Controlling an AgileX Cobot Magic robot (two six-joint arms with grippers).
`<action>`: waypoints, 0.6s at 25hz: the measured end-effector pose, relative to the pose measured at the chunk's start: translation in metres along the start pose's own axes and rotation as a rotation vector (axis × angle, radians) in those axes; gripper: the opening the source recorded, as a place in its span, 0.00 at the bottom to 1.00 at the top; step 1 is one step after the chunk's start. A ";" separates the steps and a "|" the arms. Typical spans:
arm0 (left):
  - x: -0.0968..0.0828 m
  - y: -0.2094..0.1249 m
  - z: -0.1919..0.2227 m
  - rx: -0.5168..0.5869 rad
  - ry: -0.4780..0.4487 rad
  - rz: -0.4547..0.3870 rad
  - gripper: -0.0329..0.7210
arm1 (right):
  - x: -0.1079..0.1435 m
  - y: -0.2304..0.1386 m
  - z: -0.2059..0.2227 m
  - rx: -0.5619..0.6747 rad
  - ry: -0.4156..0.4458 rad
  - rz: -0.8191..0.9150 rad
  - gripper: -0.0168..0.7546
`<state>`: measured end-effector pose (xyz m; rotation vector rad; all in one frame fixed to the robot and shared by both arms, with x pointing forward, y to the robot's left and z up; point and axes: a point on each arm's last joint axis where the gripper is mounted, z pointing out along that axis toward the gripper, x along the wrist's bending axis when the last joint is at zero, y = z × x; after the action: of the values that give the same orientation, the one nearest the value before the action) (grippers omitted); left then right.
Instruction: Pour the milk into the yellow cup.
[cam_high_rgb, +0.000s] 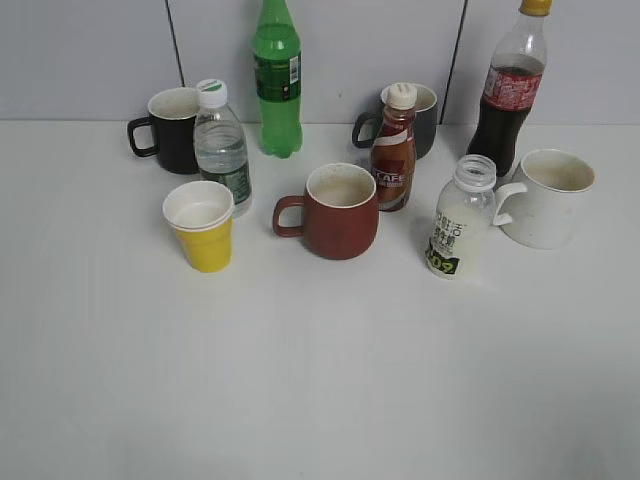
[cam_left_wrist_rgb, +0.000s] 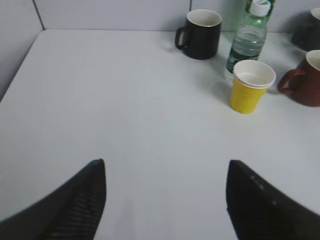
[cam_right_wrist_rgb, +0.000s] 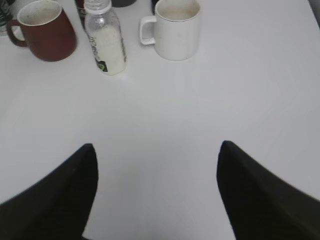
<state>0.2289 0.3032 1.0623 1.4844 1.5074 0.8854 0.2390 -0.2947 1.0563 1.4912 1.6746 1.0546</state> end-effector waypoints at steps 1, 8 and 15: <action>0.000 0.000 0.000 -0.002 0.021 -0.010 0.80 | 0.000 0.000 0.000 -0.001 -0.019 0.010 0.74; 0.000 0.000 0.000 -0.005 0.042 -0.019 0.80 | 0.000 -0.002 -0.004 -0.032 -0.054 0.026 0.74; -0.001 0.000 0.000 -0.005 0.041 -0.019 0.80 | 0.001 -0.003 -0.006 -0.049 -0.050 0.029 0.74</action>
<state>0.2288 0.3027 1.0624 1.4541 1.5462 0.9125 0.2321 -0.2946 1.0562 1.5029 1.5860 1.0575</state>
